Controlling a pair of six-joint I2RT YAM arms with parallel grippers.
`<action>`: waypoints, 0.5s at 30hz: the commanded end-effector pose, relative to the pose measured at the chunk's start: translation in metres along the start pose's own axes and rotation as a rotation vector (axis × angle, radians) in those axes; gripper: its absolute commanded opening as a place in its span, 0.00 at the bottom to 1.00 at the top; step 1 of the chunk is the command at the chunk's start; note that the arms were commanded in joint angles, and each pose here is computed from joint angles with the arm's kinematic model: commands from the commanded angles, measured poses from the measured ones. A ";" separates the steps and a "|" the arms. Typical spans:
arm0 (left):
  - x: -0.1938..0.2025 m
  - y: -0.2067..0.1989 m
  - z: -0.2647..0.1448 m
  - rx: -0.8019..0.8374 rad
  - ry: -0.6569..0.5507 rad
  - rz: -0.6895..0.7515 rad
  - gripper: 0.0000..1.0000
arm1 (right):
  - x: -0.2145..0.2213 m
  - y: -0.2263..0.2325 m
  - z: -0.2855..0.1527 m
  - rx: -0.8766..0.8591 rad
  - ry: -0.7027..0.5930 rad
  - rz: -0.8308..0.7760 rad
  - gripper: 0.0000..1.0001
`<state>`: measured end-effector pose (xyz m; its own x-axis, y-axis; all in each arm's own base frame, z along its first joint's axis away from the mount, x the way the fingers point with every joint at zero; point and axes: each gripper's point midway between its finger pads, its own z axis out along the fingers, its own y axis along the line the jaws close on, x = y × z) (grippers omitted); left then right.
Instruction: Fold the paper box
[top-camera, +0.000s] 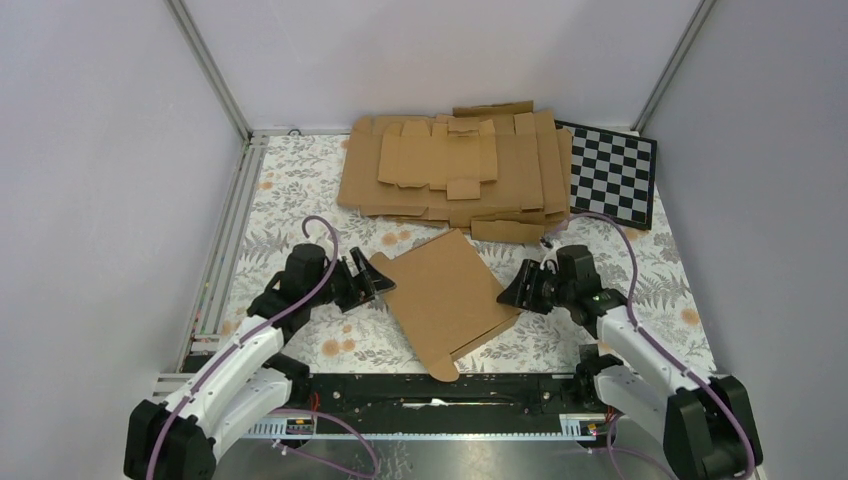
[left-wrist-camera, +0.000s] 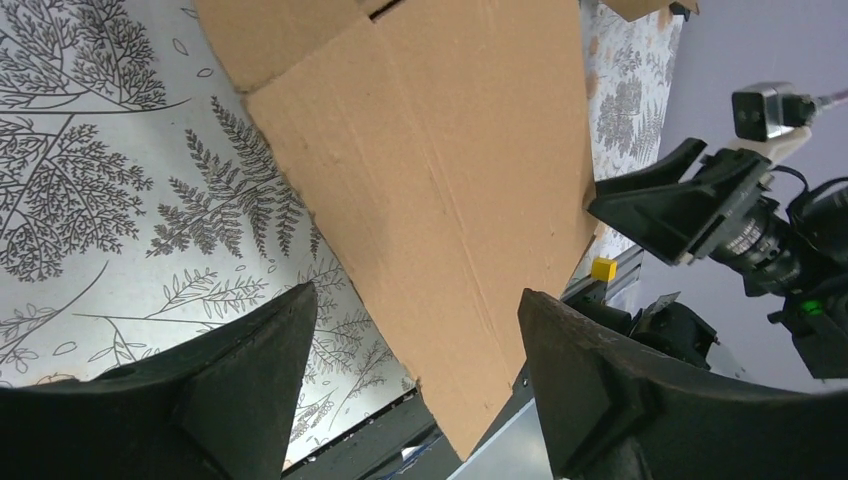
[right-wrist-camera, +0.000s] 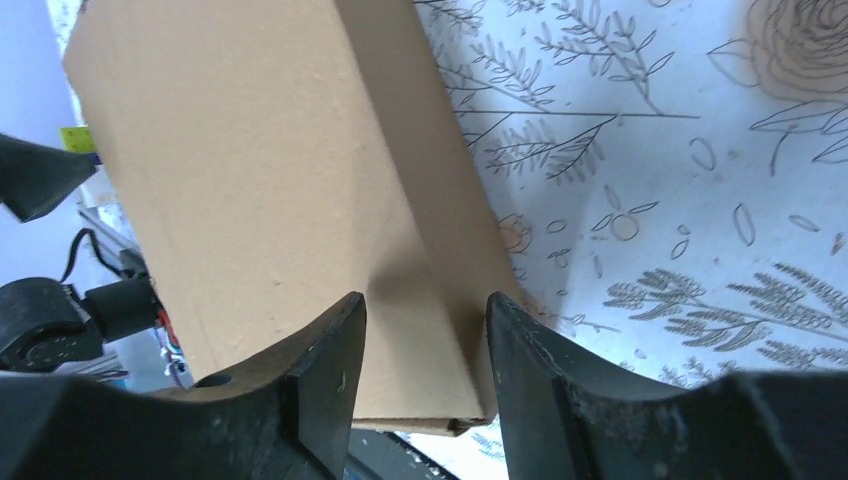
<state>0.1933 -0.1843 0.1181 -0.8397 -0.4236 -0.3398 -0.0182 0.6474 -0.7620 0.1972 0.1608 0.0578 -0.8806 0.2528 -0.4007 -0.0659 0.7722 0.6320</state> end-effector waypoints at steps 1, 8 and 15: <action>-0.013 -0.019 -0.004 0.055 -0.016 0.013 0.75 | -0.005 0.019 -0.015 -0.055 -0.020 0.004 0.58; -0.016 0.011 -0.020 -0.077 -0.132 -0.097 0.57 | -0.045 0.027 -0.011 -0.009 -0.103 -0.026 0.66; -0.005 0.033 -0.025 -0.133 -0.163 -0.176 0.11 | -0.055 0.028 0.013 -0.041 -0.091 0.002 0.55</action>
<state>0.1873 -0.1540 0.1252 -0.7440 -0.5759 -0.3389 -0.1467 0.6356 -0.7580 0.2280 0.1675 0.0776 -0.8611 0.2853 -0.4208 -0.0556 0.7698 0.6358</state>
